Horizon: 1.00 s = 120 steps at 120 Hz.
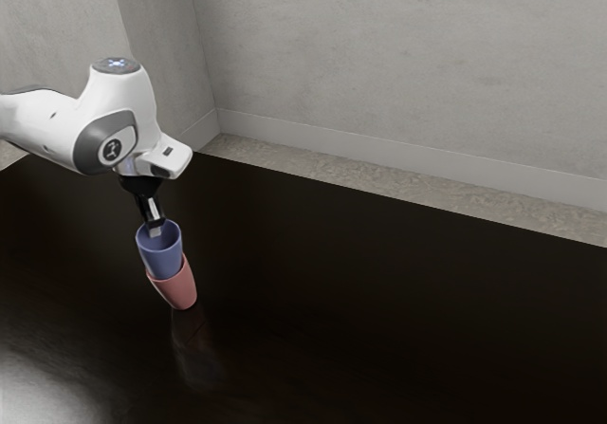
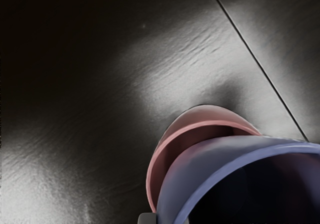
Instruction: Place the right cup onto the left cup
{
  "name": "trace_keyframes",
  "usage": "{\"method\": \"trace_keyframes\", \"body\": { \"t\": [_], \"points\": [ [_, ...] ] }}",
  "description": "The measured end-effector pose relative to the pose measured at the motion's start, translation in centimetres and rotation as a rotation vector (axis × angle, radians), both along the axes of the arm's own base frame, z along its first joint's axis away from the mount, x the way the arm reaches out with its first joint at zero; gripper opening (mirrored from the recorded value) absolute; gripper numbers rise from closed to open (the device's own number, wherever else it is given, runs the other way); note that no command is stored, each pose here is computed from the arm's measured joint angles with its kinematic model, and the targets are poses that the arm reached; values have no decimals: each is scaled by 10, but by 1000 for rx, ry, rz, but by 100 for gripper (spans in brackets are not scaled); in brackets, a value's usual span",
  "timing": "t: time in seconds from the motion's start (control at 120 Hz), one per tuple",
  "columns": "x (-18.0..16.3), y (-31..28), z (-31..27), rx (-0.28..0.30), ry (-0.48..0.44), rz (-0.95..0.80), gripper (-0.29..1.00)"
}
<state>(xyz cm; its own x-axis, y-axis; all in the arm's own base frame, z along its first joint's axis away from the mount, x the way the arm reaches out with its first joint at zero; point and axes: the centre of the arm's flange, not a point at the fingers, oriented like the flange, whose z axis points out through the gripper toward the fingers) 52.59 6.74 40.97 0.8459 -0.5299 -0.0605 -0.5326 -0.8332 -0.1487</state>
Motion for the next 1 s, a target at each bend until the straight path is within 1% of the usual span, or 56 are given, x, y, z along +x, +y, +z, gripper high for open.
{"method": "trace_keyframes", "body": {
  "t": [0.342, 0.367, 0.525, 0.633, 0.692, 0.792, 1.0],
  "points": [
    [9, -4, -10, 8, 12, -22, -8],
    [9, -4, -10, 8, 12, -24, -4],
    [9, -7, -8, 6, 13, -34, 31],
    [13, -8, 4, 7, -6, -42, 47],
    [16, -9, 11, 9, -15, -46, 52],
    [29, -8, 44, 11, -35, -45, 59],
    [43, -10, 88, 3, -14, -54, 66]
  ]
}}
